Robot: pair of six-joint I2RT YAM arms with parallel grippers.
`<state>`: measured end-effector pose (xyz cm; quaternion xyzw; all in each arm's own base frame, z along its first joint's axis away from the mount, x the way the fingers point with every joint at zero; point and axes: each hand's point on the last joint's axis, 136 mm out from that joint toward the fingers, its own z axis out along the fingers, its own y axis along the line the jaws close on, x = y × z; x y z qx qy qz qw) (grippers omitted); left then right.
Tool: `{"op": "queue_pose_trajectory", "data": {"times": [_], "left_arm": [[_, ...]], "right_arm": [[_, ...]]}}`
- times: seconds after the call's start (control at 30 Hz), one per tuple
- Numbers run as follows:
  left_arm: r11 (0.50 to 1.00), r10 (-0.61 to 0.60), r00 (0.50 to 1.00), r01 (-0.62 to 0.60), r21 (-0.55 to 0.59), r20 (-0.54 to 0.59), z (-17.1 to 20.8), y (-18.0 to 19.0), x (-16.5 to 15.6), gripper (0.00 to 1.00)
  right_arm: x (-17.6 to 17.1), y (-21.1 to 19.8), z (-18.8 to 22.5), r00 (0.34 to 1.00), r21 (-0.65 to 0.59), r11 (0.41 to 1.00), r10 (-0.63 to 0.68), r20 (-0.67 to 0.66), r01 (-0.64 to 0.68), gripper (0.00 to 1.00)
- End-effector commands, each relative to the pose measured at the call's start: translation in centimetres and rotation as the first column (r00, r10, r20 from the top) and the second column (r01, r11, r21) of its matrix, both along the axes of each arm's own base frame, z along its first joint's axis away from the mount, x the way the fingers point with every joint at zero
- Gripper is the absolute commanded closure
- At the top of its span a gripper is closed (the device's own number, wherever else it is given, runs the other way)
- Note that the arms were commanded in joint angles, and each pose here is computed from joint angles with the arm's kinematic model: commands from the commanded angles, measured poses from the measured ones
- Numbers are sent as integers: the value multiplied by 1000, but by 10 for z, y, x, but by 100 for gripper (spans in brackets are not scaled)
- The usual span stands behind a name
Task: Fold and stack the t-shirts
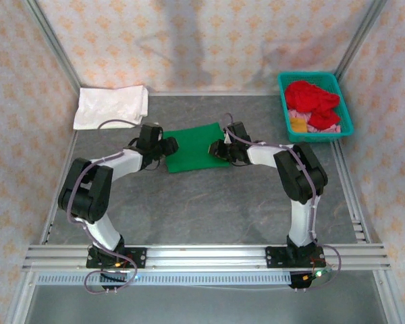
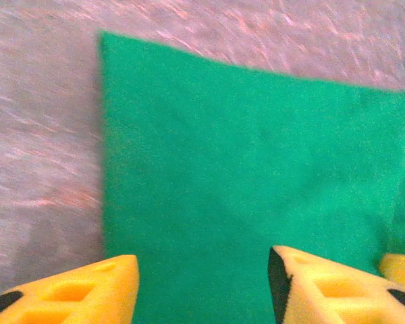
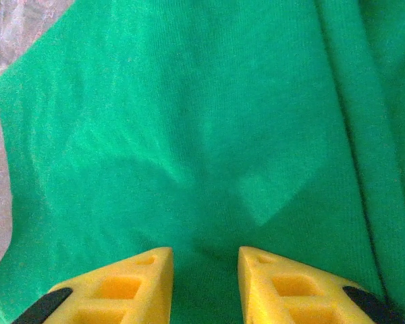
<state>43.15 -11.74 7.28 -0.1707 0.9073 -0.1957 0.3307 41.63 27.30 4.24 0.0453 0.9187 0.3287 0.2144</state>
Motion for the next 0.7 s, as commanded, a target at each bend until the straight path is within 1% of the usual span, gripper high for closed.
{"op": "queue_pose_trajectory", "data": {"times": [0.0,0.07,0.17,0.3,0.43,0.53,0.6,0.67], "left_arm": [[999,44,998,-43,12,-37,-1,9,3,42],[999,45,995,-43,34,-90,-11,10,4,39],[1000,4,996,-3,14,-93,-18,-3,10,35],[998,-44,992,49,35,-121,-28,-21,17,31],[997,-22,983,36,72,-181,-51,-26,16,29],[987,29,972,9,160,-234,-57,-21,13,28],[987,34,975,2,160,-219,-54,-25,12,28],[988,64,978,-33,154,-197,-48,-21,7,28]], "right_arm": [[-2,-3,-10,1000,-1,1000,-18,-18,18,69],[-2,-3,-11,1000,1,1000,-19,-19,19,69],[-2,-2,-11,1000,3,1000,-19,-21,19,70],[-1,-2,-10,999,10,1000,-21,-24,22,70],[-2,1,-7,1000,30,999,-17,-21,18,71],[-3,0,-6,1000,29,999,-19,-18,19,71],[-3,0,-5,1000,28,999,-18,-15,18,71],[-3,-1,-5,1000,27,999,-18,-17,19,71]]}}
